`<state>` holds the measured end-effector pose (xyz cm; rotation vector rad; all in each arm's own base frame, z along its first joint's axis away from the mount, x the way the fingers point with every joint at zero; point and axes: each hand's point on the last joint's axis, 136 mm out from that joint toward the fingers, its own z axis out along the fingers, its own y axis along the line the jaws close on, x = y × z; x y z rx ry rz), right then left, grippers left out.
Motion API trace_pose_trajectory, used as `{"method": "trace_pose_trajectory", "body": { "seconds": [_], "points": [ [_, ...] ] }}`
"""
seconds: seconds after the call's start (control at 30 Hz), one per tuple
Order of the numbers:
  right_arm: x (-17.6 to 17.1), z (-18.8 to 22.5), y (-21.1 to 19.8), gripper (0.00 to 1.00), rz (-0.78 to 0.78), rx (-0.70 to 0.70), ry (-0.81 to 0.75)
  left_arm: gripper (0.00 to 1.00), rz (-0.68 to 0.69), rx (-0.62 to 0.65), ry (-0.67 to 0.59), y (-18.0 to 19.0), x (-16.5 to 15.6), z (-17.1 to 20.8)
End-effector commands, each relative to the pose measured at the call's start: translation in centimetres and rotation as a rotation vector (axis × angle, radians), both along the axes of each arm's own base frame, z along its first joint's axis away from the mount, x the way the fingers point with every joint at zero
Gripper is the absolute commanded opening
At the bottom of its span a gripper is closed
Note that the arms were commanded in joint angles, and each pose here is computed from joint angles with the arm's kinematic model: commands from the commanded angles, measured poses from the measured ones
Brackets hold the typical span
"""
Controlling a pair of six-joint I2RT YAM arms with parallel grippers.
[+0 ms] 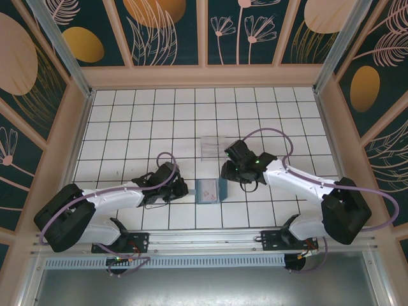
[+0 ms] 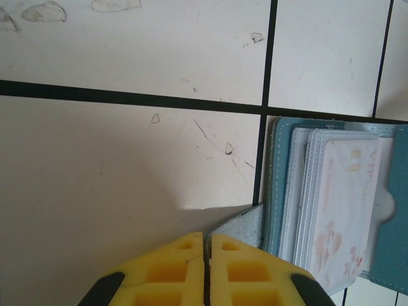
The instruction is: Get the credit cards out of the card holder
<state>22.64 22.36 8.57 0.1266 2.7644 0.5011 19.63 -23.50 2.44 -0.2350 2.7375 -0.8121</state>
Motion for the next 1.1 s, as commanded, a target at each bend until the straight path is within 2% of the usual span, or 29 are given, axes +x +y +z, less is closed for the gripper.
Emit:
{"method": "trace_pose_trajectory", "body": {
  "seconds": [0.0,0.27,0.33,0.4,0.47,0.53,0.63,0.9,1.07],
  "points": [
    [-0.3,1.4,2.4,0.42,0.042,0.105,0.015,0.09,-0.026,0.0,0.006,-0.1,-0.3,0.3],
    [0.9,3.4,-0.2,0.47,-0.001,-0.092,-0.043,0.09,-0.022,-0.002,-0.003,-0.1,-0.1,0.6],
    [1.1,5.0,1.3,0.45,0.034,-0.03,-0.071,0.09,-0.025,0.0,-0.003,-0.2,-0.1,0.6],
    [0.8,6.8,4.4,0.43,0.117,0.126,-0.089,0.09,-0.027,0.001,-0.001,-0.2,-0.1,0.6],
    [-0.4,7.5,7.6,0.43,0.205,0.304,-0.049,0.09,-0.025,-0.001,-0.003,-0.2,-0.1,0.6],
    [-1.5,6.5,9.0,0.42,0.248,0.356,0.019,0.09,-0.023,0.002,-0.004,-0.1,-0.1,0.6],
    [-2.6,3.3,8.9,0.42,0.261,0.278,0.106,0.09,-0.022,0.006,-0.003,-0.1,-0.1,0.5],
    [-3.7,-2.2,4.0,0.41,0.184,0.044,0.197,0.1,-0.025,0.023,-0.002,0.1,-0.1,0.6],
    [-4.4,-4.3,2.3,0.38,0.16,0.0,0.223,0.19,-0.02,0.034,-0.018,0.2,0.3,1.4]
  ]
}}
